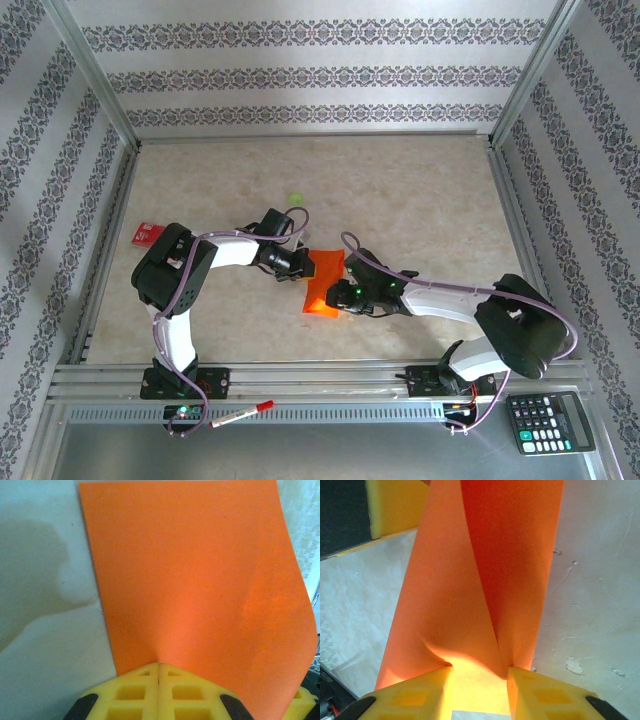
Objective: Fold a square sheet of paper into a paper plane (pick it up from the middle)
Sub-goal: Fold the triangle a second time at the center of the table.
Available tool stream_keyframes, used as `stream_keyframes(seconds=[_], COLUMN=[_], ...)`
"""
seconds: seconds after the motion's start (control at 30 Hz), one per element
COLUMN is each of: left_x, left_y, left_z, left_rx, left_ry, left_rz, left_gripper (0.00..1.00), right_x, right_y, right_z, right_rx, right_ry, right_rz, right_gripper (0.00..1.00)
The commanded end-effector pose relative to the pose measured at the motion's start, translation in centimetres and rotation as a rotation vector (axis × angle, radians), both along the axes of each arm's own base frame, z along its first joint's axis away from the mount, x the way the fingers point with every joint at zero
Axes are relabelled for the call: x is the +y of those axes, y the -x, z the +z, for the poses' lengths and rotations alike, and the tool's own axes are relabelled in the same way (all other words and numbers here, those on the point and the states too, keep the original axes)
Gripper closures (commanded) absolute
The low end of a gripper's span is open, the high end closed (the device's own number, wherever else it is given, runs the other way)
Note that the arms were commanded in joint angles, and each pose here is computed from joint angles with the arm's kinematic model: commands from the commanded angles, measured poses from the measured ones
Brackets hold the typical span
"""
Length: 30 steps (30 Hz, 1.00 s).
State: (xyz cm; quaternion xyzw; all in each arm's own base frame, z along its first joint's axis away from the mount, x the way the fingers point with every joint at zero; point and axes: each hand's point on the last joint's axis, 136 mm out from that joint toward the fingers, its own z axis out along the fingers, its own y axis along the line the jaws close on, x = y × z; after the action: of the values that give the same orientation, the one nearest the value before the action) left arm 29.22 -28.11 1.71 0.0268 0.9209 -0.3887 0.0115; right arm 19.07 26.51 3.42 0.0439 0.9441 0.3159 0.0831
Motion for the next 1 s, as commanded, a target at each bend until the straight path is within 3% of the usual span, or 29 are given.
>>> stream_keyframes(seconds=[0.0,0.57,0.97], left_x=[2.1,2.0,2.1], left_y=[2.1,2.0,1.9], left_z=[-3.4,-3.2,-2.9], left_rx=[0.093,0.091,0.085], left_ry=[-0.131,-0.134,-0.136], left_rz=[-0.003,-0.003,-0.003], left_gripper=[1.0,1.0,1.0], right_x=[0.0,0.0,0.2], right_y=[-0.2,-1.1,-1.7], right_z=[0.7,3.0,4.1], right_rx=[-0.011,-0.07,-0.083], right_ry=[-0.035,-0.13,-0.237], right_rz=[-0.013,-0.011,-0.024], right_gripper=[0.65,0.52,0.51])
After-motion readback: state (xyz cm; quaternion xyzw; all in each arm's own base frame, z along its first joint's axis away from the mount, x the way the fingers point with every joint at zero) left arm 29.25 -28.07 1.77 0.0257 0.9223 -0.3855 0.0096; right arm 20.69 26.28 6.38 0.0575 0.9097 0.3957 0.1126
